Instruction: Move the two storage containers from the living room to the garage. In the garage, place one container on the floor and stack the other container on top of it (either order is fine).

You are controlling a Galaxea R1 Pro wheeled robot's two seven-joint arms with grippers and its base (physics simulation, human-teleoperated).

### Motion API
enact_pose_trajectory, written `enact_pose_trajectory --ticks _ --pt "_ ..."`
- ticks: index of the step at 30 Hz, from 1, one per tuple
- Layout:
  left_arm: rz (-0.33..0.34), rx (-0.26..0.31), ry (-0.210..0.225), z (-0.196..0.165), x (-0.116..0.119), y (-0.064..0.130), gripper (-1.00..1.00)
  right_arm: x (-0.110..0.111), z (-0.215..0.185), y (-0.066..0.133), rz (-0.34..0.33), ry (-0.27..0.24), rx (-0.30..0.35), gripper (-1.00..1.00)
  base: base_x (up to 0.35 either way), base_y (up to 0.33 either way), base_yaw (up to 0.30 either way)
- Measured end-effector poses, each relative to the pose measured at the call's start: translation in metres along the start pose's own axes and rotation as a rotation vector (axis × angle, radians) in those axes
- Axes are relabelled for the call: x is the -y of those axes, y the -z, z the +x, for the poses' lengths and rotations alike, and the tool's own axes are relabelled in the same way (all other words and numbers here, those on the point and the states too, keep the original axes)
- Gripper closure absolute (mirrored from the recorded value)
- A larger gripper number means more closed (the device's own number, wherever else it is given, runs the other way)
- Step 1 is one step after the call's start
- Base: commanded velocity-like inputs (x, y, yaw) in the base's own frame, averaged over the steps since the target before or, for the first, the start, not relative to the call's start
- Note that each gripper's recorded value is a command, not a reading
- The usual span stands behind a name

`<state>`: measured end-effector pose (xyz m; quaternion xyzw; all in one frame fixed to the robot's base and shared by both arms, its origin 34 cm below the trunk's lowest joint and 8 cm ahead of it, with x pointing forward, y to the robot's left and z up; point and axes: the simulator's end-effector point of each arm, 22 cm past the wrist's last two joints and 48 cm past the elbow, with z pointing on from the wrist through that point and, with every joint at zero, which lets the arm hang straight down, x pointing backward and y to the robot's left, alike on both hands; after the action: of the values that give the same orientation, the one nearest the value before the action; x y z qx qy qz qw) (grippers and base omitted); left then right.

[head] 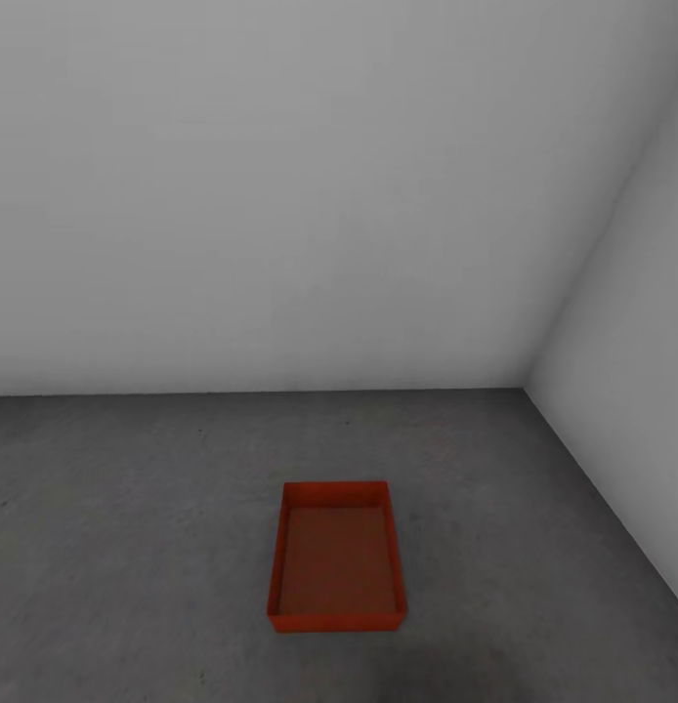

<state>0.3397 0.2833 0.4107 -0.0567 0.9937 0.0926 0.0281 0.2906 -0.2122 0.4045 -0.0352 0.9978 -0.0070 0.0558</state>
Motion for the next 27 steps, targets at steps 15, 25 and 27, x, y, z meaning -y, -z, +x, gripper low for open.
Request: enact_pose_trajectory --ticks 15,25,27 --pt "0.003 -0.002 0.003 0.0 0.003 0.001 -1.0 0.002 0.001 0.0 0.003 0.003 -0.001 -1.0 0.0 0.0 0.0" --pt "0.004 -0.003 0.007 -0.001 0.001 0.016 -1.0 0.002 -0.002 0.015 0.002 0.003 -0.003 -1.0 0.0 0.0 0.0" --pt "0.004 -0.003 0.007 -0.002 0.0 0.019 -1.0 0.003 -0.002 0.019 0.003 0.003 -0.003 -1.0 0.0 0.0 0.0"
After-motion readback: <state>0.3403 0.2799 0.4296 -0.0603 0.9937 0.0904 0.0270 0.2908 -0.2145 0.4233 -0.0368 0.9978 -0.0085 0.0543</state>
